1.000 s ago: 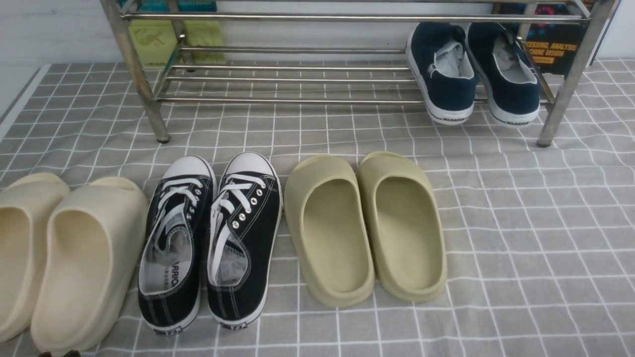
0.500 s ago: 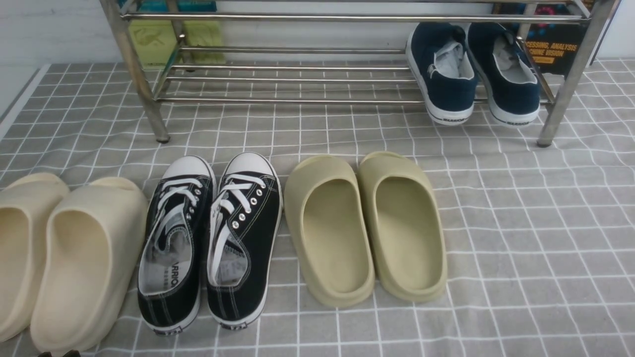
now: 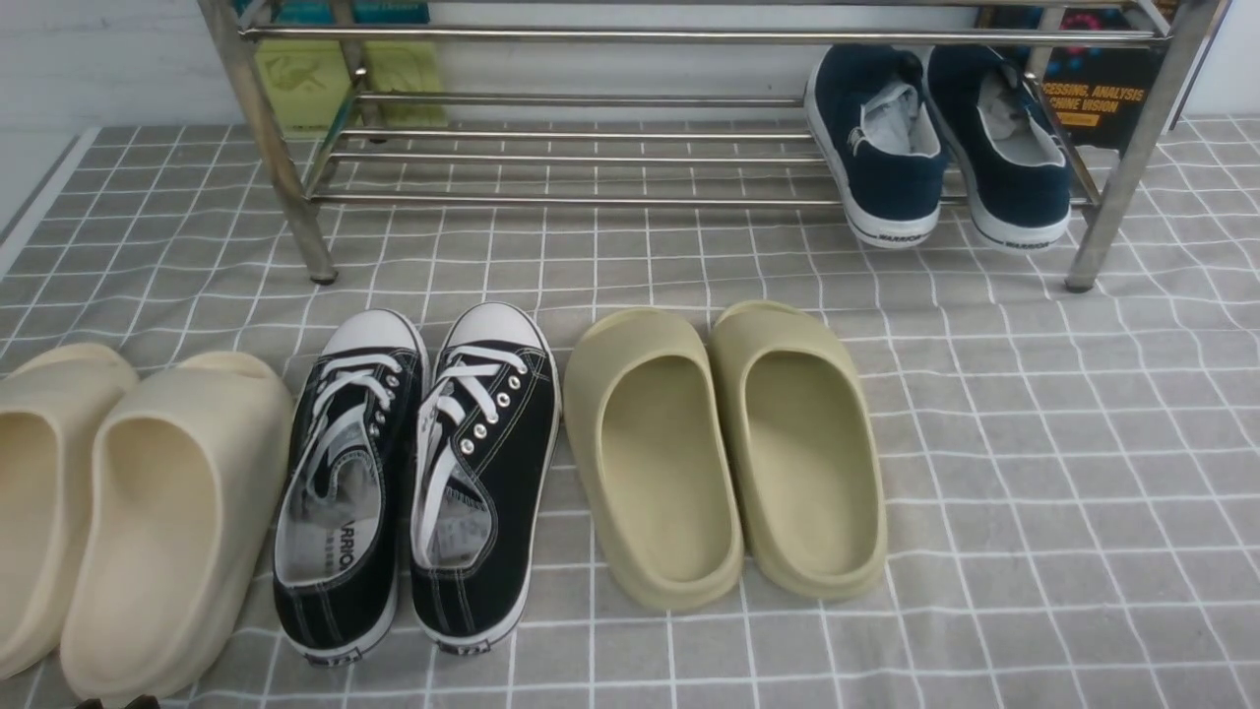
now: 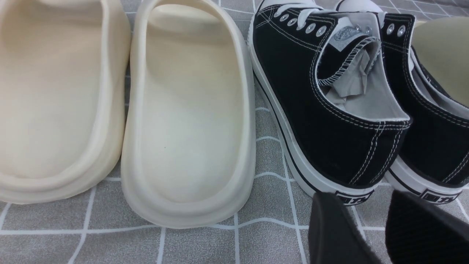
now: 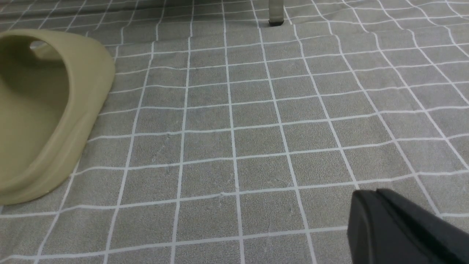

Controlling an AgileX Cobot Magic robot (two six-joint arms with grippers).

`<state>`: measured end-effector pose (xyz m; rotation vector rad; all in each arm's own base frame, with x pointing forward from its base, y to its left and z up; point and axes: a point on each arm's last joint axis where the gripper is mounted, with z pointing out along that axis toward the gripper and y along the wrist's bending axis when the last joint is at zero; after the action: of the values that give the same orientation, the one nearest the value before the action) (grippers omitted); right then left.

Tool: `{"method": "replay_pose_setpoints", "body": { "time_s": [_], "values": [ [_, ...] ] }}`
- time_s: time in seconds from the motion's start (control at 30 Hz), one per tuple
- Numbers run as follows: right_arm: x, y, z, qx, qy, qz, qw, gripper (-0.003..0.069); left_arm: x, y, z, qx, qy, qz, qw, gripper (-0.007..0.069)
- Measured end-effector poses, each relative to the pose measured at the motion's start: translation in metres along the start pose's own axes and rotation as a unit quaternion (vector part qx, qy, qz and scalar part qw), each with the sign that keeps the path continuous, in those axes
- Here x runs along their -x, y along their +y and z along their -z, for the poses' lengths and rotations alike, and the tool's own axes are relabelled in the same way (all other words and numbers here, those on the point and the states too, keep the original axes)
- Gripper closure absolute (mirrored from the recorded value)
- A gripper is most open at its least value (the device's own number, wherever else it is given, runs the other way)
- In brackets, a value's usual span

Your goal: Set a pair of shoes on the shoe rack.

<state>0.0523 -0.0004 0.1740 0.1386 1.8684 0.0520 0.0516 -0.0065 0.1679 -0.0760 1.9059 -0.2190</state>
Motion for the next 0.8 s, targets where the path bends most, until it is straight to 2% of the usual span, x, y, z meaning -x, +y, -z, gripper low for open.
{"method": "replay_pose_setpoints", "body": {
  "time_s": [0.8],
  "values": [
    [0.0000, 0.0000, 0.0000, 0.000, 0.000, 0.003, 1.000, 0.0622, 0.0000, 0.0000, 0.0000, 0.000, 0.000, 0.000, 1.000, 0.0386]
  ]
}}
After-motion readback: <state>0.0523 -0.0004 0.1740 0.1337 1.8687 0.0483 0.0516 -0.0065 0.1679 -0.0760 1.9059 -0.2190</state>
